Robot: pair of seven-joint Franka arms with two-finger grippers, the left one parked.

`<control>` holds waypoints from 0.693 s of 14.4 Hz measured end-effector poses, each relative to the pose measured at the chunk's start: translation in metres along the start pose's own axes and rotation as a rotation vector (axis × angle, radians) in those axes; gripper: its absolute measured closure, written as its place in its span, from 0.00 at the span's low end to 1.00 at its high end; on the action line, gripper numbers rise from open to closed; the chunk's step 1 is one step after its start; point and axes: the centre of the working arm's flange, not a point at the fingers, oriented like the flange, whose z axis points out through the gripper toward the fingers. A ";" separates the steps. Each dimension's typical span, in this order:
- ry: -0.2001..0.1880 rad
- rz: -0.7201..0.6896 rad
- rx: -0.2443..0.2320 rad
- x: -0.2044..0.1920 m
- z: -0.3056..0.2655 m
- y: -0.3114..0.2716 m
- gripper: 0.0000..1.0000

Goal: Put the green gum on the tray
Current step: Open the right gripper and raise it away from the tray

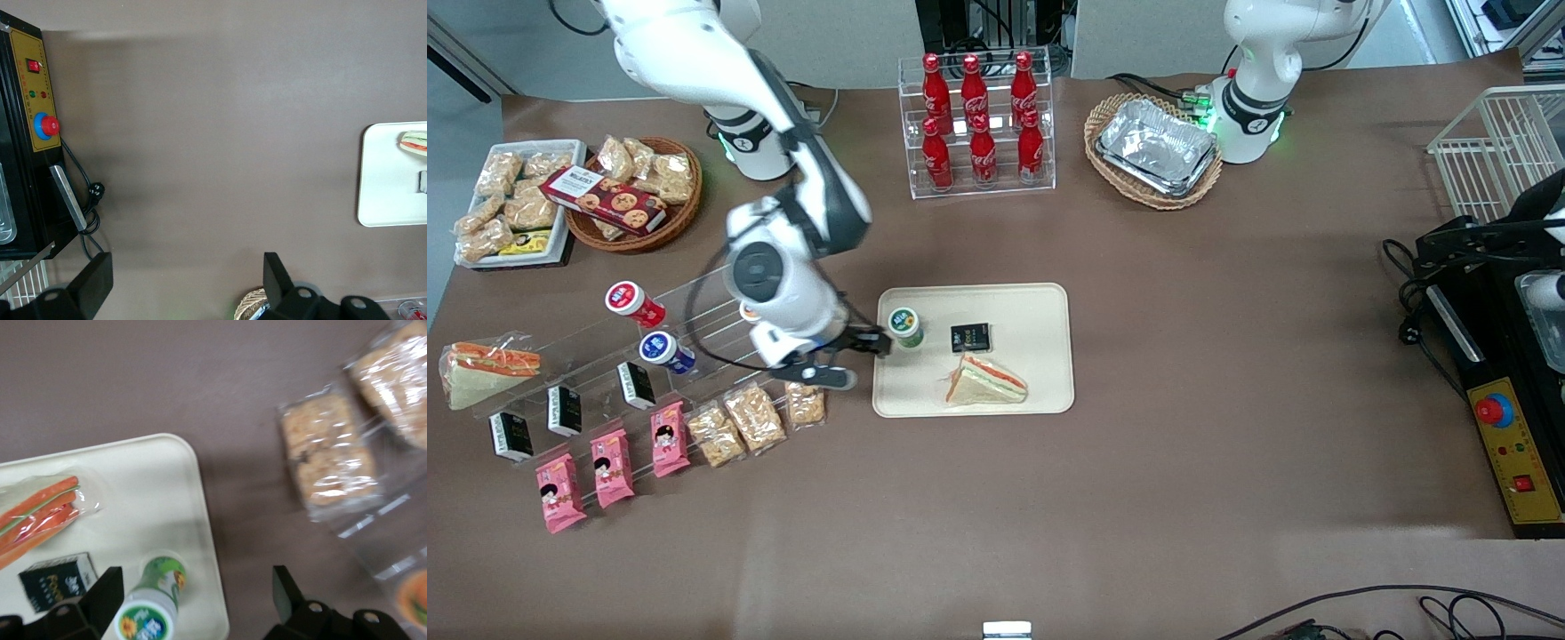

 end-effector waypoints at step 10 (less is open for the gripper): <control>-0.107 -0.148 0.069 0.040 -0.202 0.207 0.00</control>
